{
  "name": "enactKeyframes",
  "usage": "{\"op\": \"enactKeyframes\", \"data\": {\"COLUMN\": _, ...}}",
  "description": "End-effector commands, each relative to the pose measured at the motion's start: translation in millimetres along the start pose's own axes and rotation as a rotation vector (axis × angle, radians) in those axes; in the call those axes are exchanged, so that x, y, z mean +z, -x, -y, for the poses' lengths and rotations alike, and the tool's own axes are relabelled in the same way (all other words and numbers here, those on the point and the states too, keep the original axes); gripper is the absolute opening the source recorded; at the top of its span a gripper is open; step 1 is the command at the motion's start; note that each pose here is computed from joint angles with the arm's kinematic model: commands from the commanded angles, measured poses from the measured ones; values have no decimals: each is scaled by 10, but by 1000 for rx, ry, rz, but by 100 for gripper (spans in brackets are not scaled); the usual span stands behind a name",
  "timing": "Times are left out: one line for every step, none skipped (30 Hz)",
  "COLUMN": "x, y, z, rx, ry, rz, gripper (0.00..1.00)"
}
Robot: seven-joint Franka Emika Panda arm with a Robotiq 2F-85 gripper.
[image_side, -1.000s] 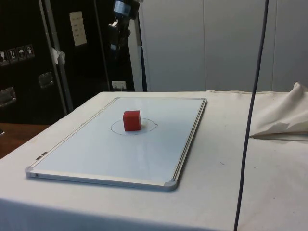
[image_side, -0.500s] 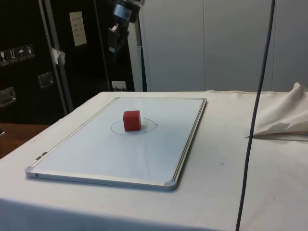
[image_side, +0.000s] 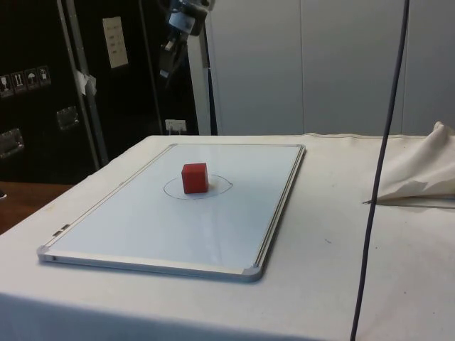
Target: Push the cube into the marked area.
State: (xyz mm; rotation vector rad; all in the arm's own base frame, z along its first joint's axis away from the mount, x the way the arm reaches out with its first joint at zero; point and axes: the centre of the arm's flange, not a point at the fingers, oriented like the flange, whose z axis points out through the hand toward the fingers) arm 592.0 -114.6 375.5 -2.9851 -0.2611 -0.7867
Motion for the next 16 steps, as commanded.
{"op": "enactKeyframes", "data": {"x": -4, "y": -3, "z": 11, "rx": -15, "ry": 11, "rz": -12, "gripper": 0}}
{"op": "enactKeyframes", "data": {"x": 3, "y": 0, "z": 15, "rx": -22, "ry": 13, "rz": -12, "gripper": 0}}
{"op": "enactKeyframes", "data": {"x": -3, "y": -4, "z": 7, "rx": -28, "ry": 15, "rz": -14, "gripper": 0}}
{"op": "enactKeyframes", "data": {"x": -7, "y": -8, "z": 11, "rx": -36, "ry": 15, "rz": -16, "gripper": 0}}
{"op": "enactKeyframes", "data": {"x": -7, "y": -8, "z": 11, "rx": -44, "ry": 15, "rz": -16, "gripper": 0}}
{"op": "enactKeyframes", "data": {"x": 7, "y": 3, "z": -6, "rx": -37, "ry": 11, "rz": -6, "gripper": 0}}
{"op": "enactKeyframes", "data": {"x": -7, "y": -8, "z": 10, "rx": -49, "ry": 15, "rz": -17, "gripper": 0}}
{"op": "enactKeyframes", "data": {"x": -5, "y": -8, "z": 16, "rx": -58, "ry": 13, "rz": -17, "gripper": 0}}
{"op": "enactKeyframes", "data": {"x": -5, "y": -11, "z": 17, "rx": -73, "ry": 12, "rz": -17, "gripper": 0}}
{"op": "enactKeyframes", "data": {"x": -4, "y": -10, "z": 17, "rx": -81, "ry": 11, "rz": -16, "gripper": 0}}
{"op": "enactKeyframes", "data": {"x": -4, "y": -9, "z": 18, "rx": -90, "ry": 10, "rz": -15, "gripper": 0}}
{"op": "enactKeyframes", "data": {"x": -4, "y": -7, "z": 13, "rx": -97, "ry": 10, "rz": -15, "gripper": 0}}
{"op": "enactKeyframes", "data": {"x": -6, "y": -11, "z": 13, "rx": -105, "ry": 10, "rz": -16, "gripper": 0}}
{"op": "enactKeyframes", "data": {"x": -6, "y": -10, "z": 14, "rx": -112, "ry": 10, "rz": -15, "gripper": 0}}
{"op": "enactKeyframes", "data": {"x": 8, "y": 1, "z": -2, "rx": -107, "ry": 11, "rz": -6, "gripper": 0}}
{"op": "enactKeyframes", "data": {"x": -11, "y": -13, "z": 14, "rx": -121, "ry": 10, "rz": -16, "gripper": 0}}
